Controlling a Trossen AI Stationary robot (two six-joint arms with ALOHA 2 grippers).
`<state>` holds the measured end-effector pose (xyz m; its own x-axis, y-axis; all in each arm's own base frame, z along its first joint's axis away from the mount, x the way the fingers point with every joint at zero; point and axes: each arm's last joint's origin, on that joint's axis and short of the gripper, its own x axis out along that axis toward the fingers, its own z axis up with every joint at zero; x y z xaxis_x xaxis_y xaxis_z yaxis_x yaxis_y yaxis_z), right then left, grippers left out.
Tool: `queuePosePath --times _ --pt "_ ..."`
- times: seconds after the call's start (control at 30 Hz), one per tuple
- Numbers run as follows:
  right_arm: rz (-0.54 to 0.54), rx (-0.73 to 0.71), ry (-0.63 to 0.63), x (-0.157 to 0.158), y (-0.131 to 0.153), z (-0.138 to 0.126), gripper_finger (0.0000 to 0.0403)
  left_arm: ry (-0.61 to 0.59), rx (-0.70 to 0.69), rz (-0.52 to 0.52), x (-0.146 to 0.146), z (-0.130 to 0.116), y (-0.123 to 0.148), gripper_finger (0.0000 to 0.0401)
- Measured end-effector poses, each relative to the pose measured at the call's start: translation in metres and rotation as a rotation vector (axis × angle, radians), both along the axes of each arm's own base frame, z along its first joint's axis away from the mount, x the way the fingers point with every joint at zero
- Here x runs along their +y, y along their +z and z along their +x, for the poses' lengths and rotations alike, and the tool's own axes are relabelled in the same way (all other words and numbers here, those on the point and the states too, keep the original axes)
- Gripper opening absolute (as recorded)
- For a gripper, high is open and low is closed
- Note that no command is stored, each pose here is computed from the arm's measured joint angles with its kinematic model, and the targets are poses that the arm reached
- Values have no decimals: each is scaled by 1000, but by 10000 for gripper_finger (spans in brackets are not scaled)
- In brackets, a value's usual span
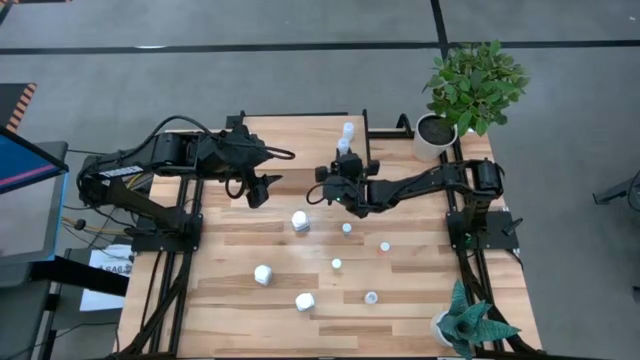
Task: Pick and place medicine bottles onto shelf by color
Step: Put the left transparent medicine bottle on the shelf
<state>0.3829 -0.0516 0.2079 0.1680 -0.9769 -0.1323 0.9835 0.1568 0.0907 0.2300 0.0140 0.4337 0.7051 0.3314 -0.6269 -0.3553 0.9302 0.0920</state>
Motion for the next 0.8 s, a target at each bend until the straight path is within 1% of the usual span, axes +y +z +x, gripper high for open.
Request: queuePosePath --times 0.13,0.37,0.47,0.8 --pt "46 30 60 -4 -3 0 113 -9 4 10 0 0 0 254" --pt "57 35 54 -12 -6 -2 118 -9 4 10 0 0 0 254" --pt "71 33 72 -14 -7 -2 133 -9 4 9 0 0 0 254" --pt "83 37 100 -10 -7 -1 203 -8 4 9 0 0 0 254"
